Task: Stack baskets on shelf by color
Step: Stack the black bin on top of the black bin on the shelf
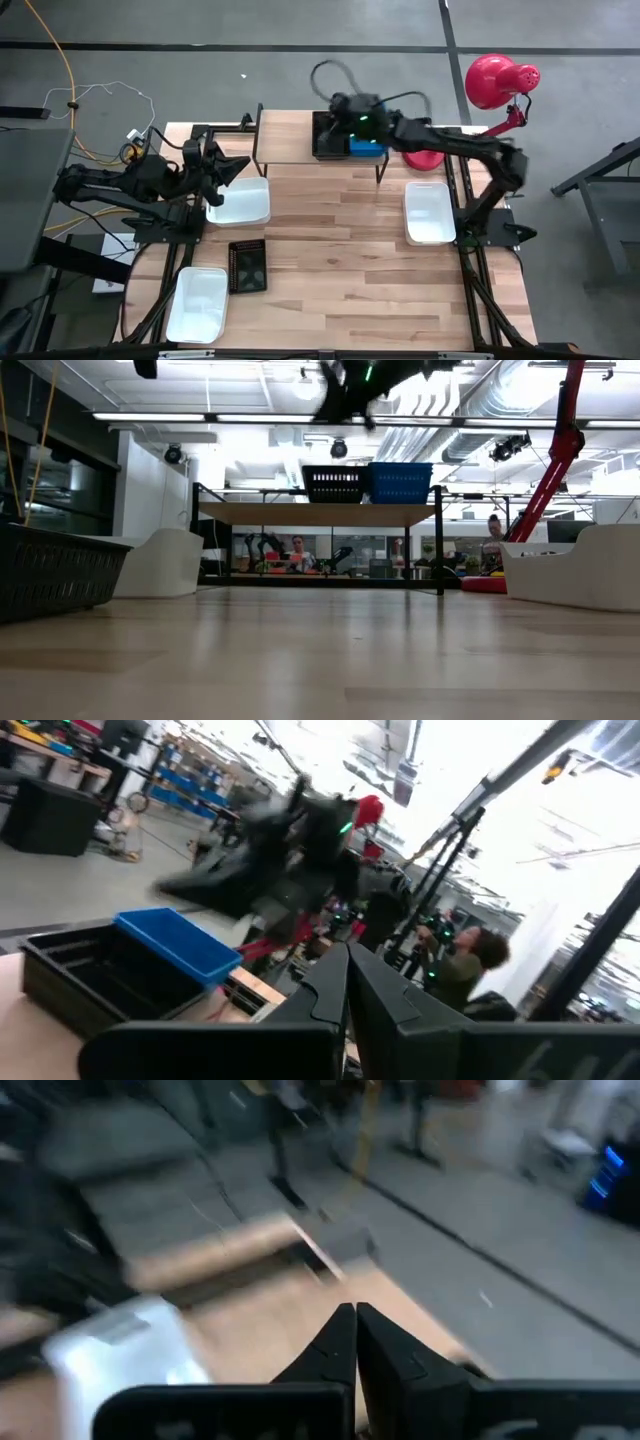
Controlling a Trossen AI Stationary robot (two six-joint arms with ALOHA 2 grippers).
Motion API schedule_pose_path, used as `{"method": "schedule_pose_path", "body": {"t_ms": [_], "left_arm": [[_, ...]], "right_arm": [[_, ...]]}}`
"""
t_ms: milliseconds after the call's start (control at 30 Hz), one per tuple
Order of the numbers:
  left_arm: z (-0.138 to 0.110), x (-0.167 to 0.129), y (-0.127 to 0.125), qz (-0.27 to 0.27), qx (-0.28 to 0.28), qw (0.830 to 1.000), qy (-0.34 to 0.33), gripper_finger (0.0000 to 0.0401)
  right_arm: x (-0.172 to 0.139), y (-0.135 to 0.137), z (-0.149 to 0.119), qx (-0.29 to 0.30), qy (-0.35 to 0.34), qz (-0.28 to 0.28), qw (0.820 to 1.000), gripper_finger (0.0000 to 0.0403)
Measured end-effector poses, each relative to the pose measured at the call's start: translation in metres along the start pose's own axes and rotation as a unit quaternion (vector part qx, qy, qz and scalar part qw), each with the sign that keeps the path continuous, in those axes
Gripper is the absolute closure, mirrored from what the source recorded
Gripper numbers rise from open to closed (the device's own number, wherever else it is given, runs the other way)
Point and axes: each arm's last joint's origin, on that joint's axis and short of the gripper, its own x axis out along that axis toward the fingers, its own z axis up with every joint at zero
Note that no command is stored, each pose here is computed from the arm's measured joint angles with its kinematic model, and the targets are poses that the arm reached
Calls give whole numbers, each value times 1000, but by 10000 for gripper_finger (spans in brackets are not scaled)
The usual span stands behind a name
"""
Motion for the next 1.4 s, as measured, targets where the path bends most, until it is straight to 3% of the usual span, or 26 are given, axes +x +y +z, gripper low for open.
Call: {"method": "schedule_pose_path", "body": {"t_ms": [67,333,567,700,900,1167,1267,1400], "left_arm": [[-1,0,0,-5,1,1000,5,401],[-17,7,0,-33,13,996,85,398],[-41,22,-6,-107,6,969,222,351],[-44,31,-21,-127,-11,936,329,304],[-54,32,-55,-138,18,863,485,235],[-109,1,-91,-89,99,771,623,186],[-135,-13,-101,-61,141,749,644,182],[-169,-25,-111,-16,185,741,646,180]], "right_arm": [[-23,9,13,-3,-5,33,999,403],[-113,62,14,-27,107,165,980,403],[-161,103,-4,-31,173,156,972,403],[-172,116,-11,-30,185,137,973,403],[-175,119,-14,-35,189,120,974,403],[-176,117,-16,-45,200,113,972,403],[-176,116,-18,-51,210,110,970,403],[-177,114,-20,-66,220,108,967,403]]}}
